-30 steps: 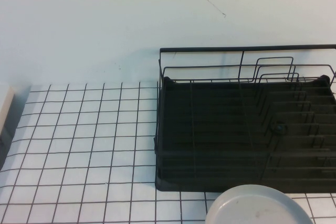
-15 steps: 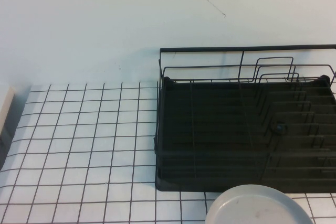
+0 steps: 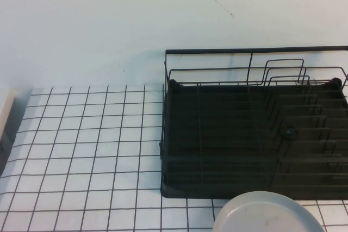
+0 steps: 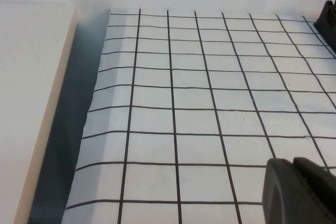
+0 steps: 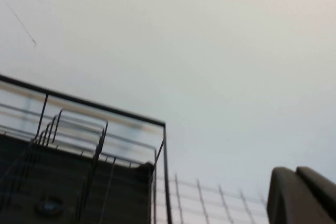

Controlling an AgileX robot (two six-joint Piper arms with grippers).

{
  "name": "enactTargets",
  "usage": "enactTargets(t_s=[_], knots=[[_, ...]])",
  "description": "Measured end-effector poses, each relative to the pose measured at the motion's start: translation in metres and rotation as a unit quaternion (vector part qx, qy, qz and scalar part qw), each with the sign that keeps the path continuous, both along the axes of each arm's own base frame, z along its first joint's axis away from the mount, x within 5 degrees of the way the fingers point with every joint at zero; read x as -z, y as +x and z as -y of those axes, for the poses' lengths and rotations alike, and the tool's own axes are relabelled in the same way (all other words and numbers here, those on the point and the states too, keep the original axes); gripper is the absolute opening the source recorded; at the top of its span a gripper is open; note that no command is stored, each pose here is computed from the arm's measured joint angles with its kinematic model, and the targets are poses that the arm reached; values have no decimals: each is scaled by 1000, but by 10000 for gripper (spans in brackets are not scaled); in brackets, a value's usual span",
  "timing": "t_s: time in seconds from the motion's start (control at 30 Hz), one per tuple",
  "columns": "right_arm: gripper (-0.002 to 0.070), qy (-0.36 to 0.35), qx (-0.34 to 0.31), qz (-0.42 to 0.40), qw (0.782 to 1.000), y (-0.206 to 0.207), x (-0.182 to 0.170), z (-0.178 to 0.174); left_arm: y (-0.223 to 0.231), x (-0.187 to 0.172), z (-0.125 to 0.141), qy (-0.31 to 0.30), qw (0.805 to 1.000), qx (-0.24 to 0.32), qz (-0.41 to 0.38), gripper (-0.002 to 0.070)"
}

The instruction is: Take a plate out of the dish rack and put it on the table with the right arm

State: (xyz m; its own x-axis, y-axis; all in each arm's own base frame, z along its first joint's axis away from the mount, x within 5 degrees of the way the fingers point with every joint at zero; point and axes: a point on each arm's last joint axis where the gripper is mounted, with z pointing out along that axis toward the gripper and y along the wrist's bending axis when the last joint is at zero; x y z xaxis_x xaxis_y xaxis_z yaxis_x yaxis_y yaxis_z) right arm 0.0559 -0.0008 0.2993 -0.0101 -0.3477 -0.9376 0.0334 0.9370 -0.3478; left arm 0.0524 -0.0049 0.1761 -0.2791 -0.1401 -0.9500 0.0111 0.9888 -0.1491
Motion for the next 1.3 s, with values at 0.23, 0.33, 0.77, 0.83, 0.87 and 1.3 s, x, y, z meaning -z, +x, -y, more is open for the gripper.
enactTargets(t_s=[0.23,0.33,0.77,0.83,0.87,1.3], knots=[[-2,68,27,-89,993,-1,102,4,0,0,0,0,1000,0,0,-3],[-2,75,31,-120,989,-2,122,4,0,0,0,0,1000,0,0,-3],[-2,141,45,-157,976,-5,130,4,0,0,0,0,1000,0,0,-3],[-2,146,47,-157,975,-5,130,4,0,0,0,0,1000,0,0,-3],[-2,149,47,-158,975,-5,130,4,0,0,0,0,1000,0,0,-3],[-2,152,48,-157,975,-5,130,4,0,0,0,0,1000,0,0,-3]])
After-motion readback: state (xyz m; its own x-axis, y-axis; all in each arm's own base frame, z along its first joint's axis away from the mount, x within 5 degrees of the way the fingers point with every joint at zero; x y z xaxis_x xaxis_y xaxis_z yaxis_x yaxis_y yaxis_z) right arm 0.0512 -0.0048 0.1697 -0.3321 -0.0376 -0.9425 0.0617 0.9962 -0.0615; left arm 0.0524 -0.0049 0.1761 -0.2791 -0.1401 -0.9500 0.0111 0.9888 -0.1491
